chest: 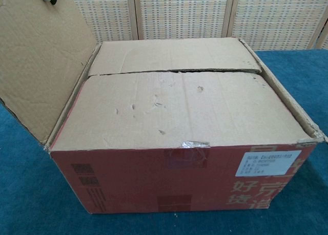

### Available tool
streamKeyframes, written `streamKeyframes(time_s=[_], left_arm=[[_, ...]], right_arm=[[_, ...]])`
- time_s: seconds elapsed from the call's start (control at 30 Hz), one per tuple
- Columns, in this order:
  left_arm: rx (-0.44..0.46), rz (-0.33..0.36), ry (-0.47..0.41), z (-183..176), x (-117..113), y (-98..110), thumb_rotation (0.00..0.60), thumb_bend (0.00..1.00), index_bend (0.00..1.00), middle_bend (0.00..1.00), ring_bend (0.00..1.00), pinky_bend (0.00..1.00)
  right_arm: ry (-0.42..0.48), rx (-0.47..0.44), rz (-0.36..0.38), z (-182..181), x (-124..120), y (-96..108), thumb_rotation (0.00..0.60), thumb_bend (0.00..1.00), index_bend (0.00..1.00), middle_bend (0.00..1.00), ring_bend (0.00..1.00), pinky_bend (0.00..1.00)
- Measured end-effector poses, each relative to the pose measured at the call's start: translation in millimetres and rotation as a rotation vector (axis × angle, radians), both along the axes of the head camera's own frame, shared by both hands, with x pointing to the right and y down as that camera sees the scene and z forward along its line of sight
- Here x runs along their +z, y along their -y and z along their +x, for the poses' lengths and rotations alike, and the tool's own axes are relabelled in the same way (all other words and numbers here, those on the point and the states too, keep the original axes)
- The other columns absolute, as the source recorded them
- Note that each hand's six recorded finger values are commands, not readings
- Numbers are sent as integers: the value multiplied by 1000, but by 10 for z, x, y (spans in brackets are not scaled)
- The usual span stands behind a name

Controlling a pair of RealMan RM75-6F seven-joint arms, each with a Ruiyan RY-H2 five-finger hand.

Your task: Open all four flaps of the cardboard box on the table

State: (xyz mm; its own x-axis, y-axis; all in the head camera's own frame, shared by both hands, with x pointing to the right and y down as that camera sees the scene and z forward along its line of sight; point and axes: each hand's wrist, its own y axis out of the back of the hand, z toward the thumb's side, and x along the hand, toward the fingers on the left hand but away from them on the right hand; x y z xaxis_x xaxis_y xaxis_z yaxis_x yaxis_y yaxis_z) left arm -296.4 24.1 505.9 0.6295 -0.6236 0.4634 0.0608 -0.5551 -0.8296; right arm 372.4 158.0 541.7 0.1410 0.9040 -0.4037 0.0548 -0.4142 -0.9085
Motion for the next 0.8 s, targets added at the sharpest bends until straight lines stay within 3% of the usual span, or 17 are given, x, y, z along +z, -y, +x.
streamKeyframes(time_s=[0.27, 0.33, 0.43, 0.5, 0.6, 0.7, 0.8], left_arm=[[-74, 13, 11, -271, -41, 19, 260, 996, 510, 433, 177, 0], [-90, 19, 8, -308, -50, 28, 259, 952, 510, 433, 177, 0], [-108, 30, -1, -334, -56, 38, 254, 762, 462, 408, 168, 0], [-112, 39, 0, -333, -38, 32, 254, 578, 348, 319, 105, 0], [-110, 56, 15, -316, 11, 12, 252, 389, 197, 174, 15, 0], [-107, 67, 32, -260, 89, -19, 243, 282, 88, 64, 0, 0], [-104, 76, 41, -159, 169, -52, 237, 250, 18, 4, 0, 0]], right_arm=[[0, -6, -1, -30, -2, 9, 600, 775, 102, 68, 0, 0], [-1, -5, 0, -28, -10, 9, 600, 775, 102, 68, 0, 0], [-1, -2, 2, -22, -21, 10, 600, 775, 102, 68, 0, 0], [0, 0, 2, -18, -21, 7, 600, 775, 102, 68, 0, 0], [-1, 2, -2, -14, -11, -4, 600, 775, 102, 68, 0, 0], [-2, 3, -3, -9, -9, -9, 600, 775, 102, 68, 0, 0], [-2, 4, 1, -2, -18, -10, 600, 775, 102, 68, 0, 0]])
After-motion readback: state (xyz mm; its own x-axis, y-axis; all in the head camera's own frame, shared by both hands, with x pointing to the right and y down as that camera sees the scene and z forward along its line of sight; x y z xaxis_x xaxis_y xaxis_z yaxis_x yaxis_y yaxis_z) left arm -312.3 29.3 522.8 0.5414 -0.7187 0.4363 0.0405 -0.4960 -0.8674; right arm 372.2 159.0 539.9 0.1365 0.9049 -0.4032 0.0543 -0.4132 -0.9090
